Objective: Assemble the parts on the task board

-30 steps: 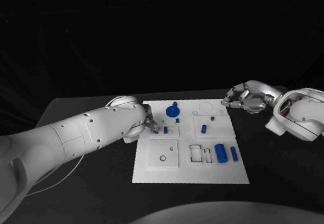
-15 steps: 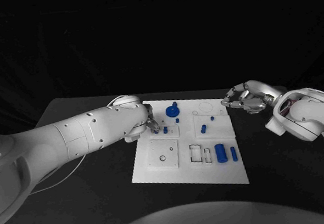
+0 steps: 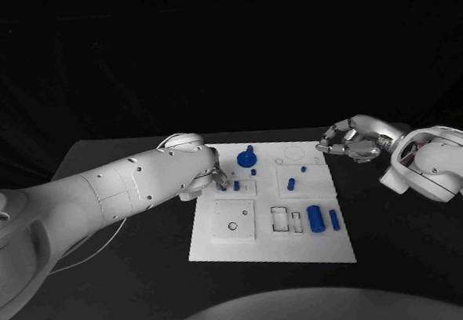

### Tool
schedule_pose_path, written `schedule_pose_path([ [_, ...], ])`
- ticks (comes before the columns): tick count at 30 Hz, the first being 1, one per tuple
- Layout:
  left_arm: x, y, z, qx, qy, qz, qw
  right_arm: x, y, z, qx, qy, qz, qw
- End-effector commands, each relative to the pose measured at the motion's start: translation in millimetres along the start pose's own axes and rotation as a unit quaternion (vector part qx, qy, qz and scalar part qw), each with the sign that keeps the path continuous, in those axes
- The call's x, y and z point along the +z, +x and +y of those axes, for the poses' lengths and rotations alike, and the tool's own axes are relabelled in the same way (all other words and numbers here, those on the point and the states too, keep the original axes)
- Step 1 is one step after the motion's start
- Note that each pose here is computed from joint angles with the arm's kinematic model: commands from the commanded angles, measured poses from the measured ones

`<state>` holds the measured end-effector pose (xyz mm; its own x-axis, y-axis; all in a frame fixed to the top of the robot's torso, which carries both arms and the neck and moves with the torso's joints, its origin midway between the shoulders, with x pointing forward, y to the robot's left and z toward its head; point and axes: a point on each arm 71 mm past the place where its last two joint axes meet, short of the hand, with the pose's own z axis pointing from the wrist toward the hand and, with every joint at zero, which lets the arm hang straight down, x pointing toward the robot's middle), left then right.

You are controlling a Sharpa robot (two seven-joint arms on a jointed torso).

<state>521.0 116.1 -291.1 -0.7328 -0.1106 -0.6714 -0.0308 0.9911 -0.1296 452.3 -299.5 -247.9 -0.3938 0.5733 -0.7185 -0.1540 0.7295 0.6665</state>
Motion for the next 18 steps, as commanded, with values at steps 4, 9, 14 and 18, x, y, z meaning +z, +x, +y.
schedule_pose_path([
  [4, 3.4, 13.2, 4.9, 0.026, -0.020, 0.059, 0.998, -0.5, 1.2, -0.1, 0.000, 0.000, 0.007, 1.000],
  [9, 4.1, 13.7, 6.4, 0.034, -0.024, 0.068, 0.997, -0.9, 1.1, -0.3, 0.000, 0.000, 0.007, 1.000],
  [14, 4.5, 14.1, 7.6, 0.038, -0.027, 0.074, 0.996, -1.1, 1.1, -0.3, 0.000, 0.000, 0.007, 1.000],
  [18, 4.8, 14.2, 8.6, 0.038, -0.028, 0.076, 0.996, -1.2, 1.1, -0.4, 0.000, 0.000, 0.008, 1.000],
])
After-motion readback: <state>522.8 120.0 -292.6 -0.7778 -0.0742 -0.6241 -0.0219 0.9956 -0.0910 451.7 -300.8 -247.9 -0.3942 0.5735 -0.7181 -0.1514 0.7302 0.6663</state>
